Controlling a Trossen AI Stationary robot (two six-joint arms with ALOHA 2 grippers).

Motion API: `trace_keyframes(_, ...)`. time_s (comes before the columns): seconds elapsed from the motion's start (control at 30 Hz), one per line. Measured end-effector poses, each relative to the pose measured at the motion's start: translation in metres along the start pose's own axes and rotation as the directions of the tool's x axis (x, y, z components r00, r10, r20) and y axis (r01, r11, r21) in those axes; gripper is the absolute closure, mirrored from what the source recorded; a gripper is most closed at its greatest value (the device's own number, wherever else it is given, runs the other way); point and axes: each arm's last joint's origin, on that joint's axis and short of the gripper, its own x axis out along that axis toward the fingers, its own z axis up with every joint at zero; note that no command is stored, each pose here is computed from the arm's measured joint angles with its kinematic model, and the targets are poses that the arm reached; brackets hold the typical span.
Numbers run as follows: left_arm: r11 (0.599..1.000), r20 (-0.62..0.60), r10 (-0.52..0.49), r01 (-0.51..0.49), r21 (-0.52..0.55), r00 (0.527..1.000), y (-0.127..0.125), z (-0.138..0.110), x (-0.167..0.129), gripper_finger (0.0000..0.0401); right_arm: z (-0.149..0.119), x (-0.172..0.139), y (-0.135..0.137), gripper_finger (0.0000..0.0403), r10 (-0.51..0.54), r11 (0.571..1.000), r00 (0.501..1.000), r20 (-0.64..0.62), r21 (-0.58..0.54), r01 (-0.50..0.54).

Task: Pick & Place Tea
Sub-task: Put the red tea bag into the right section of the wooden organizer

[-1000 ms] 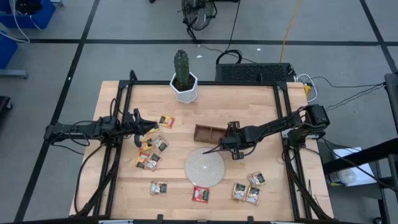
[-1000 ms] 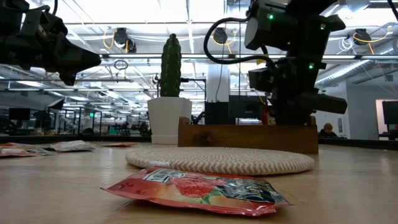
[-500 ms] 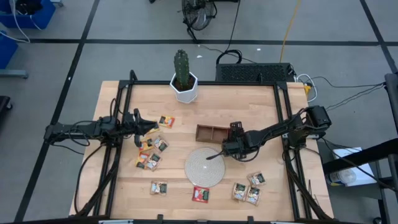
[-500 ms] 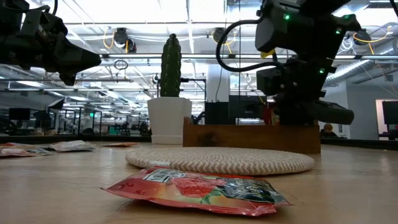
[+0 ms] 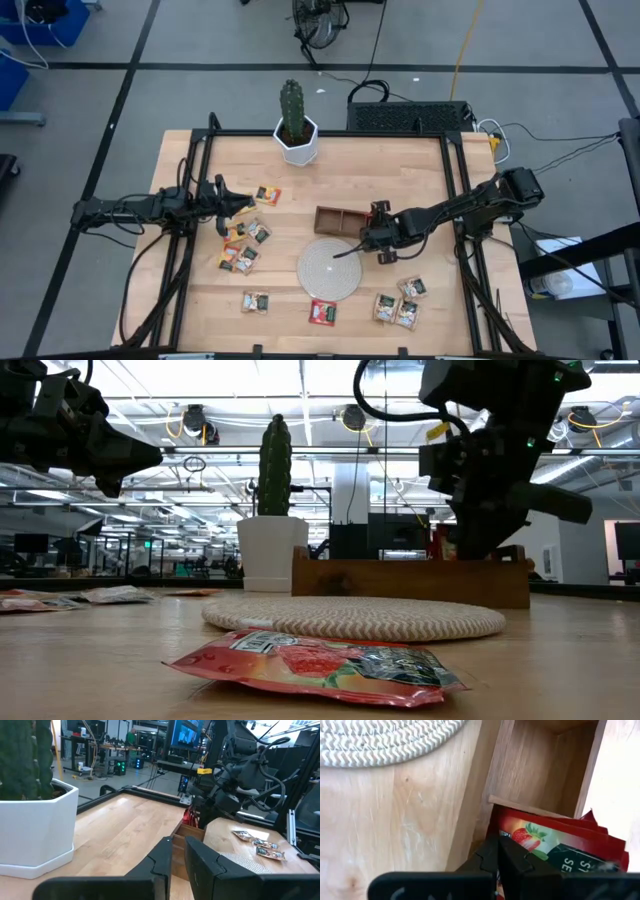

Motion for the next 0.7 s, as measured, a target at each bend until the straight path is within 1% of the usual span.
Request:
trace_keyframes(0.1, 1.000, 0.000, 0.000, 0.000, 0.000, 1.000, 0.0000, 0.0000, 0.0000, 0.0350, 0.0001, -0.0001, 0.0000, 0.0403, 0.000, 1.000, 1.000, 0.001, 0.000, 0.000)
trace_keyframes(0.33, 1.000, -0.001, 0.000, 0.000, 0.000, 1.000, 0.0000, -0.0001, 0.0000, 0.0350, 0.0049, -0.0008, -0.0009, 0.0403, -0.025, 1.000, 0.999, 0.048, -0.007, 0.026)
trace_keyframes(0.7, 1.000, 0.000, 0.000, 0.000, 0.000, 1.000, 0.0000, 0.0000, 0.0000, 0.0350, 0.0056, -0.0009, -0.0009, 0.0403, -0.024, 1.000, 0.998, 0.055, 0.011, 0.023)
